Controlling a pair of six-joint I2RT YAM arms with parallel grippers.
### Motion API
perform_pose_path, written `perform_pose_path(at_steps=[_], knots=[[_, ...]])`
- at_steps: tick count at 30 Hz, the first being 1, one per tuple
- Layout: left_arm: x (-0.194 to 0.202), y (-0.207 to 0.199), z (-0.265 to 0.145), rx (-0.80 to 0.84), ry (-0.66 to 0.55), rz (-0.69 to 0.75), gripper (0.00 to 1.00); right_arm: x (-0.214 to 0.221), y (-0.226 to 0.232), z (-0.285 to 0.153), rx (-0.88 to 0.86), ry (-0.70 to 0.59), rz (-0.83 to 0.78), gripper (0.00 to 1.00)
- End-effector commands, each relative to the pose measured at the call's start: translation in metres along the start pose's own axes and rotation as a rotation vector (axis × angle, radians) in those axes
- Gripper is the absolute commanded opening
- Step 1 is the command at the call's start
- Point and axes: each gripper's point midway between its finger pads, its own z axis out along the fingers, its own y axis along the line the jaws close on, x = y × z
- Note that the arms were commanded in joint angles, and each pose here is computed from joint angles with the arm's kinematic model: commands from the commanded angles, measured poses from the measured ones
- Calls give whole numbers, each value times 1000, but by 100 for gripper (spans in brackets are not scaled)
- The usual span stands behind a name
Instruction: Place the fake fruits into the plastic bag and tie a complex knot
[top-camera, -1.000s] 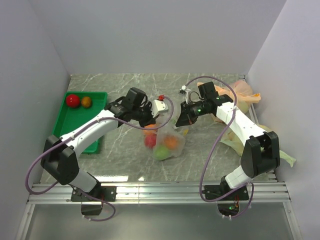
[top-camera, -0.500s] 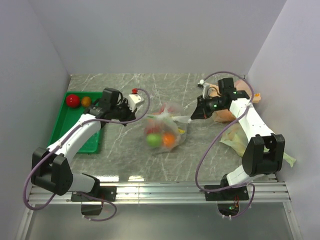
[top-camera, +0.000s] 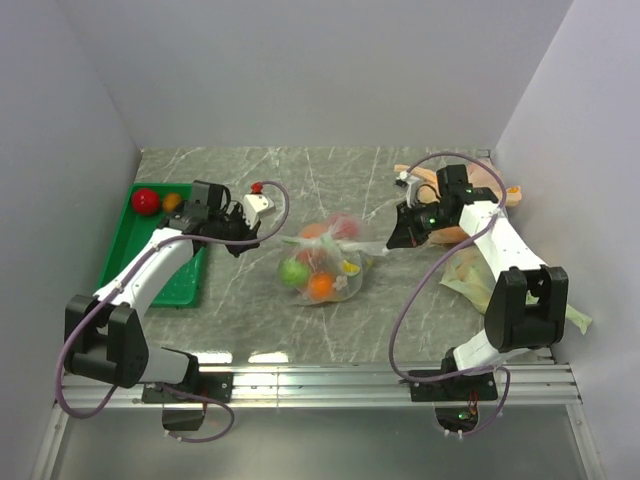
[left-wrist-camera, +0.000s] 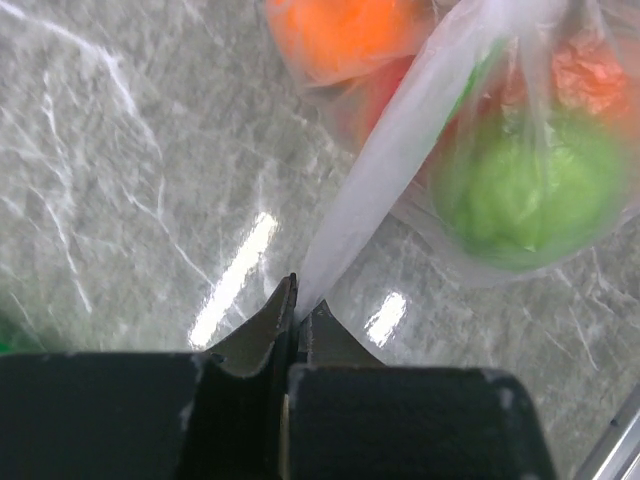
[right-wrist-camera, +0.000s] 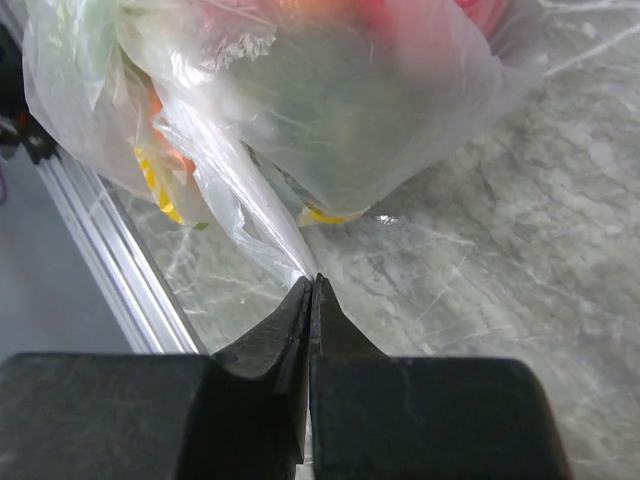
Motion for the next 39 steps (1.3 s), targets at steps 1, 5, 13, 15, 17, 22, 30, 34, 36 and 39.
perform_pose_path(at_steps=[1,5,13,15,17,22,30,34,36,39], knots=[[3,19,-12,-46,27,4,4,-5,-14,-2,106,51,-118,0],[-18,4,-14,45,-26,25,44,-10,-5,-3,93,99,-161,50],[-37,-14,-26,129,-98,113,63,-17,16,-4,181,142,-461,84],[-32,-16,-23,149,-74,140,64,-18,27,-2,159,155,-534,85],[-31,-16,-22,161,-61,147,64,-19,31,-1,161,169,-576,86],[-30,-19,-16,165,-47,187,64,-15,48,13,137,238,-742,86],[-14,-18,11,104,28,225,64,-4,57,42,139,308,-861,68],[-3,-23,25,86,58,263,63,-7,53,44,177,304,-850,39],[6,-25,35,85,87,272,62,-10,53,43,196,286,-847,25],[14,-16,48,59,125,278,46,-6,46,43,232,289,-833,0]])
